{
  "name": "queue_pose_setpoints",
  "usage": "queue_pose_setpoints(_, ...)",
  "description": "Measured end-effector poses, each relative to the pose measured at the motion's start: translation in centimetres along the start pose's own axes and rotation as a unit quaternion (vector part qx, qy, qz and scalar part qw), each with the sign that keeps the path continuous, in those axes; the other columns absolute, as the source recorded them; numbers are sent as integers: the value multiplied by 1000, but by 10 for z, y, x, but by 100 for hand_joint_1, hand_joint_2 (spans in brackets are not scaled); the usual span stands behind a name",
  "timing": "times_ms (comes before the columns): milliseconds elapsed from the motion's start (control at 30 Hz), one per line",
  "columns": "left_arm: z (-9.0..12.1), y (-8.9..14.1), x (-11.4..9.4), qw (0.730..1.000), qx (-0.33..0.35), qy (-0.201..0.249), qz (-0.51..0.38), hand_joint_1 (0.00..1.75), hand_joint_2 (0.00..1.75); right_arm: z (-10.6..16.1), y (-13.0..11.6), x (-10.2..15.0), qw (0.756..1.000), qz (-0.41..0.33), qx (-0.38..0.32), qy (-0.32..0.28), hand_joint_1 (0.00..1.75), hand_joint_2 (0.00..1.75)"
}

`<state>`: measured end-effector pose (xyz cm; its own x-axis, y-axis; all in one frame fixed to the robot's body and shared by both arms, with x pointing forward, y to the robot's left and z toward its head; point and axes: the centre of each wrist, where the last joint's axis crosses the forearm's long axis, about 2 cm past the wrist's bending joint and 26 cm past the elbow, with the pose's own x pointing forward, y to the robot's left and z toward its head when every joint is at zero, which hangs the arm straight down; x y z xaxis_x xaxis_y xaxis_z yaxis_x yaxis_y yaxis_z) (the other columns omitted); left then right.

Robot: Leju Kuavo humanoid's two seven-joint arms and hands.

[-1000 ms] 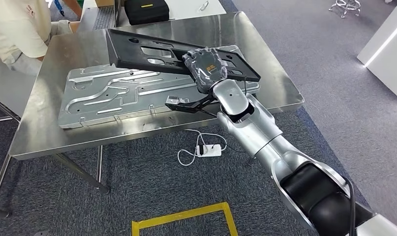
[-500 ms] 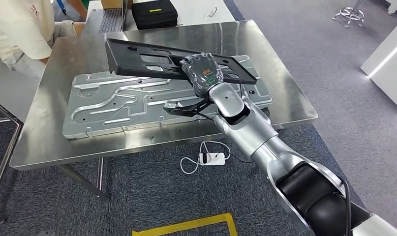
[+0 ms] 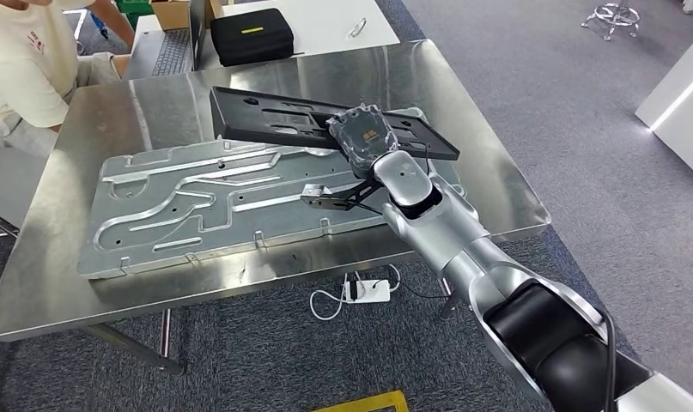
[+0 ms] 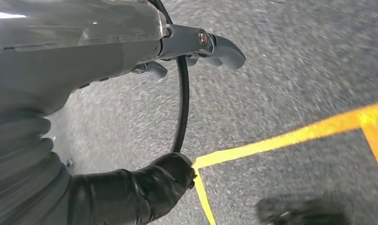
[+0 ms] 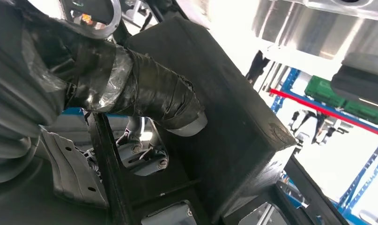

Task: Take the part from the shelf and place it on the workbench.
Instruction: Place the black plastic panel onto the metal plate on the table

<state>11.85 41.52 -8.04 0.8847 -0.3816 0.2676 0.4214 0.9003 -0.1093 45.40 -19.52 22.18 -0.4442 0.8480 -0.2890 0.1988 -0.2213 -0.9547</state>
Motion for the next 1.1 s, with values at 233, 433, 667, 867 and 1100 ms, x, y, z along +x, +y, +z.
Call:
queue_pose_setpoints(233,12,13,-31,999,-41,-2,-25,0,175,4,17,0,998,-33,48,-2,175,175)
queue_pose_setpoints(433,14,15,-36,998,-45,5,-33,0,175,9,28,-2,996,-39,78,3,175,175)
queue_pose_setpoints(667,14,13,-37,998,-48,7,-32,0,87,13,39,-1,992,-45,116,7,0,0)
queue_pose_setpoints(867,15,13,-42,999,-48,7,-23,0,131,15,46,6,989,-53,136,3,0,0)
queue_pose_setpoints(1100,15,12,-46,999,-47,5,-12,0,0,12,44,14,988,-68,135,-8,0,0)
